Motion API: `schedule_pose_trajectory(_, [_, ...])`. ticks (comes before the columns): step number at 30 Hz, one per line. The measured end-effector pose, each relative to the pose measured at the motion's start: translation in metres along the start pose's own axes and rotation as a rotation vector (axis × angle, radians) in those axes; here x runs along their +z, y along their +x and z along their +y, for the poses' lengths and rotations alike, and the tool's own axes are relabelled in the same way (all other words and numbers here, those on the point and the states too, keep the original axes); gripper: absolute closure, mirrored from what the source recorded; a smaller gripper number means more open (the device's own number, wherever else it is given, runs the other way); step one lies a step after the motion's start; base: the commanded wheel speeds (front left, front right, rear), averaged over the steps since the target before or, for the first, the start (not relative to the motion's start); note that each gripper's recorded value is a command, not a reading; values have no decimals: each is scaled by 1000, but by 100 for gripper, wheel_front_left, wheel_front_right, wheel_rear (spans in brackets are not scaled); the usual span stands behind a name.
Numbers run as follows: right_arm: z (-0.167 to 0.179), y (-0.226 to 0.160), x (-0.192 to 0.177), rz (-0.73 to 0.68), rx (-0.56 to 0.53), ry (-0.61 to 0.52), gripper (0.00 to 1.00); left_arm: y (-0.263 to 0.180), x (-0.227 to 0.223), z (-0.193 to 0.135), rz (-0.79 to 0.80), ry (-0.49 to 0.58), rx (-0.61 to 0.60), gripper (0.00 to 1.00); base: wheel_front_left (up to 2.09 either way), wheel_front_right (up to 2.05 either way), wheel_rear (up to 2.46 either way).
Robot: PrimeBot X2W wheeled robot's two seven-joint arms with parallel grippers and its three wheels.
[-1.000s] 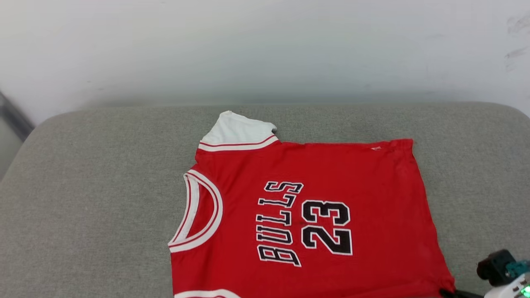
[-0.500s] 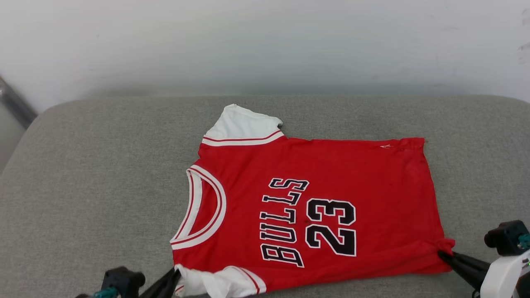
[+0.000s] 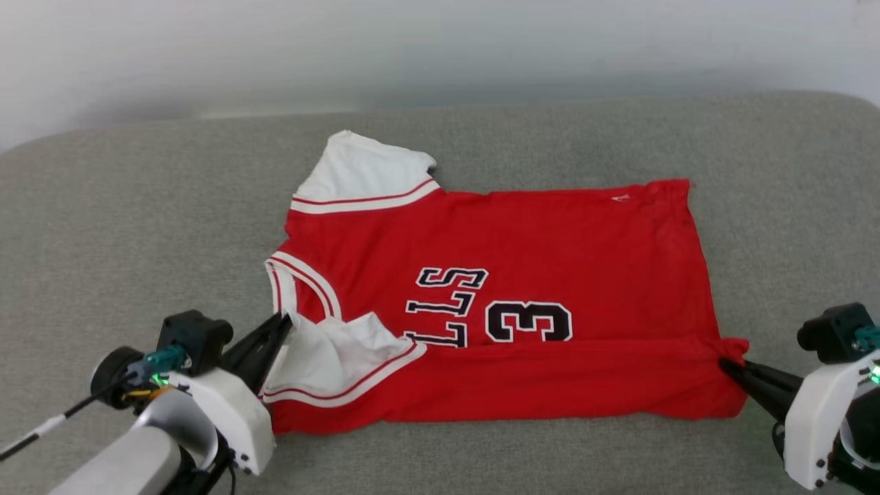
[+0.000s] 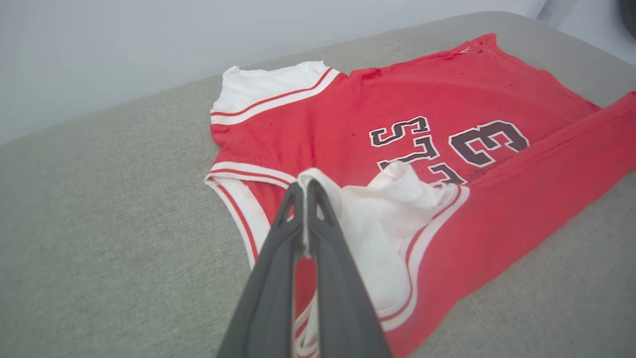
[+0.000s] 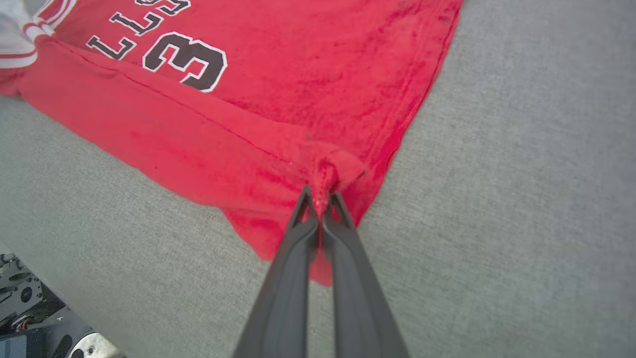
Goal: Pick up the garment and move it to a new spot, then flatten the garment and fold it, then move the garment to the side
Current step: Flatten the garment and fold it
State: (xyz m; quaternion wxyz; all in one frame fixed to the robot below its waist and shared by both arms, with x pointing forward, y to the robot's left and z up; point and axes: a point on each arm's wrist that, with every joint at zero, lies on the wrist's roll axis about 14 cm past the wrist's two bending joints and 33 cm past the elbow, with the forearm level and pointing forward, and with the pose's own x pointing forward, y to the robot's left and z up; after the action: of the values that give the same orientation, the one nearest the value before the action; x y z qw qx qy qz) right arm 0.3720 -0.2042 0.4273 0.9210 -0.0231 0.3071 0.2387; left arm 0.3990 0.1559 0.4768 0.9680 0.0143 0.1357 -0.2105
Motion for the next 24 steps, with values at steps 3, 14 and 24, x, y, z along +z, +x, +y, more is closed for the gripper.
schedule_pose_trajectory(3, [-4,15,-15,61,-10,29,100,24,-19,16,59,20,20,100,0,0,0])
schedule_pose_trajectory(14, [-10,40,-37,158,-9,42,100,48,-66,27,182,24,27,100,0,0,0])
schedule_pose_trajectory(24, [-5,31,-12,45,-12,30,0,34,-56,36,225,106,20,0,0,0,0])
